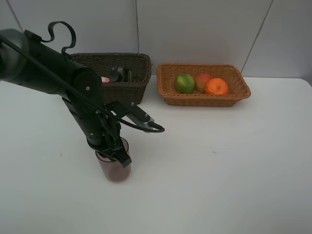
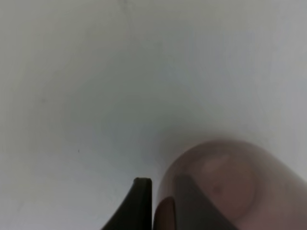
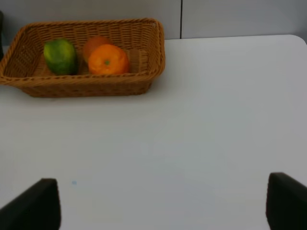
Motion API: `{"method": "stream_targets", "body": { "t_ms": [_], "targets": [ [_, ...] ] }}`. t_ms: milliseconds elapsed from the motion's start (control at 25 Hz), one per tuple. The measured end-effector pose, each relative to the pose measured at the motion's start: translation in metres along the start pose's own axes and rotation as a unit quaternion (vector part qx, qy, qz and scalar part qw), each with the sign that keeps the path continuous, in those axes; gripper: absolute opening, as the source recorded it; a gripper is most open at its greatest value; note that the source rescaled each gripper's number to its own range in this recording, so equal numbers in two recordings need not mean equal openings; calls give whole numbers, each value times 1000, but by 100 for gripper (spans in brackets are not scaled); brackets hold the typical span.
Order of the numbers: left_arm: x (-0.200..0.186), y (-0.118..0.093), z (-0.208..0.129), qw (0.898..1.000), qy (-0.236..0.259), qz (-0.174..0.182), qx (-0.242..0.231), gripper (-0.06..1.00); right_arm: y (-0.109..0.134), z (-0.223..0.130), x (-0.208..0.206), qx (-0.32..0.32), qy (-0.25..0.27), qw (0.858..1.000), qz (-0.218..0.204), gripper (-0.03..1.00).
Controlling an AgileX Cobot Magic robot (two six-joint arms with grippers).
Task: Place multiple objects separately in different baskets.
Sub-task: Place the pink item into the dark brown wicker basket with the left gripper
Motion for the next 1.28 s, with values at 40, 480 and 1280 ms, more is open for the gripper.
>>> {"method": "stream_targets", "body": {
  "t_ms": [40,480,1280],
  "targets": [
    [0,0,0,1000,1,0,-2,1,0,0,0,0,0,1000,0,89],
    [-69,5,63,993,-44,6,-111,1,0,0,0,0,0,1000,0,89],
    [-148,179,142,911,-272,155,-271,1,0,0,0,0,0,1000,0,89]
  ]
}}
Point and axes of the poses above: a point on each arm's last joint axis where the gripper is mounted, x pointing out along that axis toward the gripper, y along the wrist's bending axis when the last joint is at zero, z = x × y, the point moved 8 cm from there along x, pointing out along that axis toward the gripper, and after that the axes turned 9 degrees about -x, right-handed, at the moved point
